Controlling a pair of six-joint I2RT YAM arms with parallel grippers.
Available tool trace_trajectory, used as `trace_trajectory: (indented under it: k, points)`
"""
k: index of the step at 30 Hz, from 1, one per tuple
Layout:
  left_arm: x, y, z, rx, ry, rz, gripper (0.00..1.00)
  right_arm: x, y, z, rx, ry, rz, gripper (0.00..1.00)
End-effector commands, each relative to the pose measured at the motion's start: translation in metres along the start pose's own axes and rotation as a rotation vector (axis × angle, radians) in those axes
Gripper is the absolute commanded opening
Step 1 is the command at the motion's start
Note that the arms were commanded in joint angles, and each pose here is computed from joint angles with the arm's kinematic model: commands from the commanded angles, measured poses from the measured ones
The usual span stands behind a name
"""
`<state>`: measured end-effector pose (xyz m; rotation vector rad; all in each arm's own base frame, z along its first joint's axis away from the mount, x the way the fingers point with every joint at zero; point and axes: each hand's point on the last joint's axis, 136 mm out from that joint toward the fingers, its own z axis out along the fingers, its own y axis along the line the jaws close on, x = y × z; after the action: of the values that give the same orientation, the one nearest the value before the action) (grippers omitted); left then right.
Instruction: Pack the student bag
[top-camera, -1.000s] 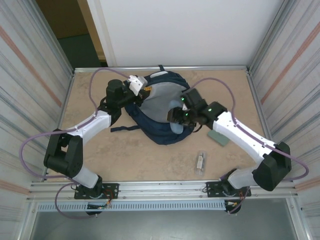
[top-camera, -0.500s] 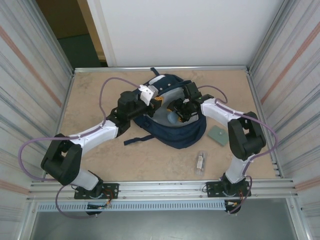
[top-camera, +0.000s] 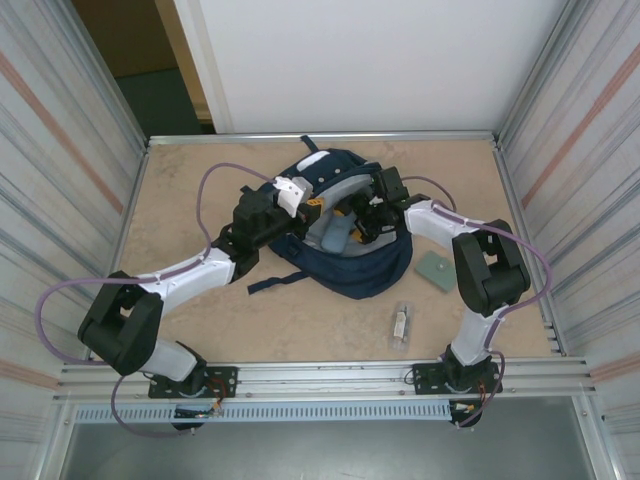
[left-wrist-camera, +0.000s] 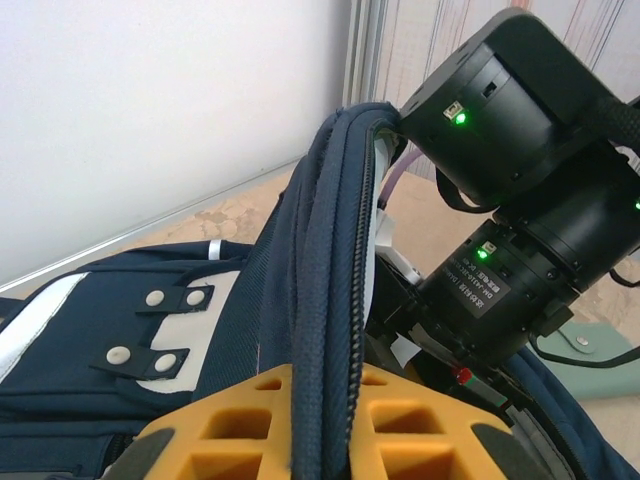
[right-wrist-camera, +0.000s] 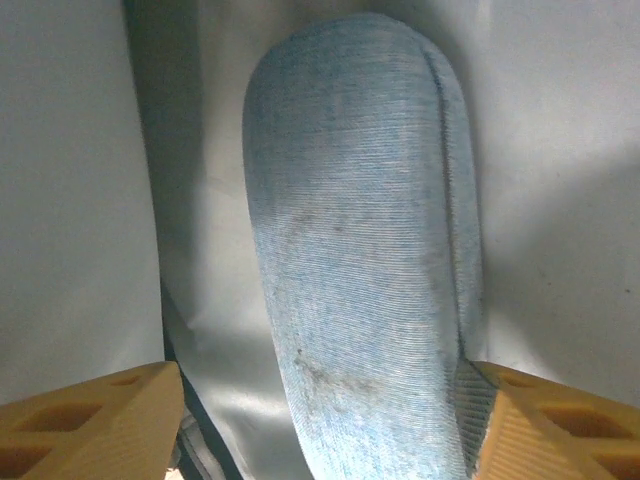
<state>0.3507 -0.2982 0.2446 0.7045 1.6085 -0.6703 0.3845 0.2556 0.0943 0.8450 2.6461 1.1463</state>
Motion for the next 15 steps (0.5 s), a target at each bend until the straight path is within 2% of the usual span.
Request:
trace_trajectory:
  k: [1,3,7,9,11,15]
  points:
    - [-0.054,-0.016,-0.014,0.048,-0.156,0.042,0.02,0.015,0.005,0.015,-0.030,0.034,0.038,0.66]
    - [-0.057,-0.018,-0.013,0.053,-0.159,0.048,0.02,0.024,0.004,0.026,-0.009,0.040,0.041,0.66]
    - [-0.059,-0.026,-0.011,0.085,-0.161,0.063,0.02,0.037,-0.007,0.042,0.087,0.009,0.047,0.83]
    - [-0.058,-0.028,-0.011,0.087,-0.155,0.067,0.02,0.036,-0.016,0.042,0.151,-0.032,0.023,0.84]
    - [-0.060,-0.030,-0.014,0.088,-0.162,0.069,0.01,0.032,-0.025,0.045,0.188,-0.063,0.019,0.78]
    - [-0.067,-0.034,-0.018,0.097,-0.178,0.102,0.01,0.029,-0.028,0.045,0.183,-0.091,0.025,0.59]
